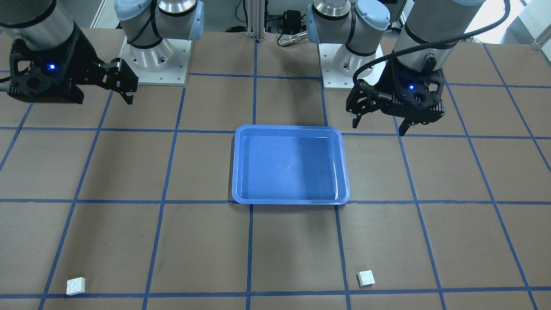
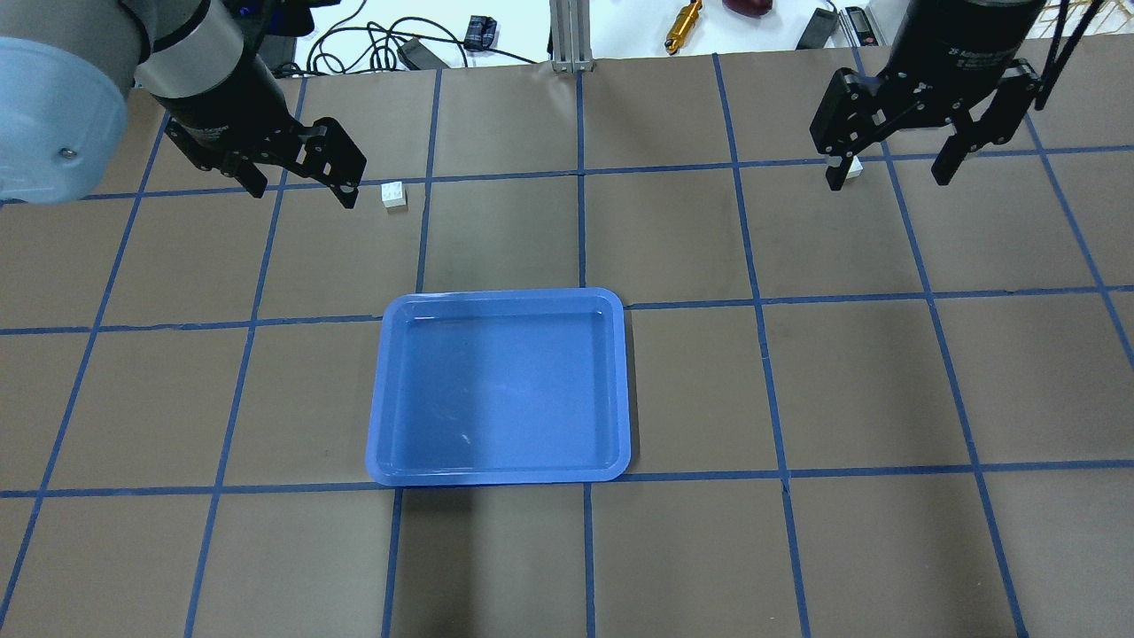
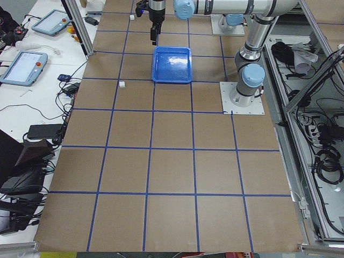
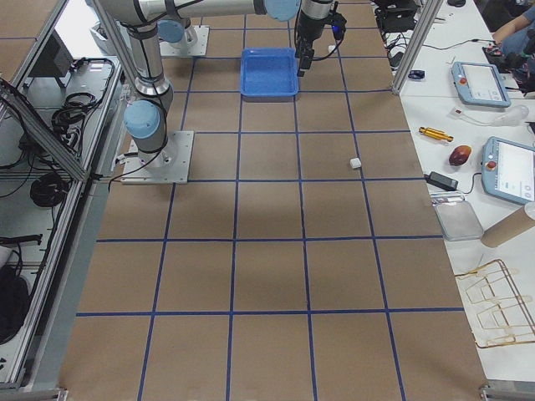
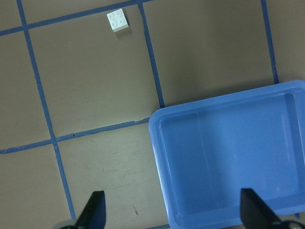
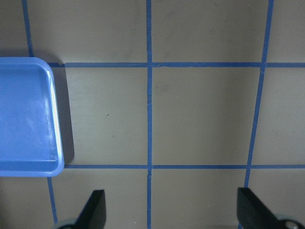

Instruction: Assemble white blocks and place on blue tray

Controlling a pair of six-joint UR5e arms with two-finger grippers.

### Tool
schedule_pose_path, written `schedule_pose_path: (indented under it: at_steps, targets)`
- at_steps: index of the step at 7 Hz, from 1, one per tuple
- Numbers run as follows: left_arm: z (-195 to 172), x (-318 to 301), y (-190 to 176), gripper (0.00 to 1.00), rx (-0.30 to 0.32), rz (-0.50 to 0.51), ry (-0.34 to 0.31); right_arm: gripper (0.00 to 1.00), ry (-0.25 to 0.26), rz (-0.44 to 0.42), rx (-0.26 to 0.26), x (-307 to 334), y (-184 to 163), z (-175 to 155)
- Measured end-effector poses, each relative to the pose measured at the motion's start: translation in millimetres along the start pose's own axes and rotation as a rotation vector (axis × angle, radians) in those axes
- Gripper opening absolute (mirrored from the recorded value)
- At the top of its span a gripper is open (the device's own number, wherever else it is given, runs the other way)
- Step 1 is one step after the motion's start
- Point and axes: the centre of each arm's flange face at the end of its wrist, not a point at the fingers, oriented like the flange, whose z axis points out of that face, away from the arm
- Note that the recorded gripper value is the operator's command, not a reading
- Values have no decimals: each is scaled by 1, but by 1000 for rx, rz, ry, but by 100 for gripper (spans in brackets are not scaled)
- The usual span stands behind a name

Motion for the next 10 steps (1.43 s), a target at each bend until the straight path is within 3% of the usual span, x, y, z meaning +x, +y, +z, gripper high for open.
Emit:
schedule_pose_path:
  at_steps: [3, 5, 7, 10]
  targets:
    - [6, -3, -1, 100, -7, -4, 18, 100, 33, -19, 105, -14, 53, 32]
    - [22, -7, -14, 100, -27, -24, 22, 100, 70, -52, 158, -28, 59, 39]
    - [71, -20, -61, 100, -38, -79, 18, 100, 62, -58, 160, -31, 58, 33]
    - [183, -47, -163, 100, -58, -132, 19, 100, 31, -48, 127, -26, 50, 34]
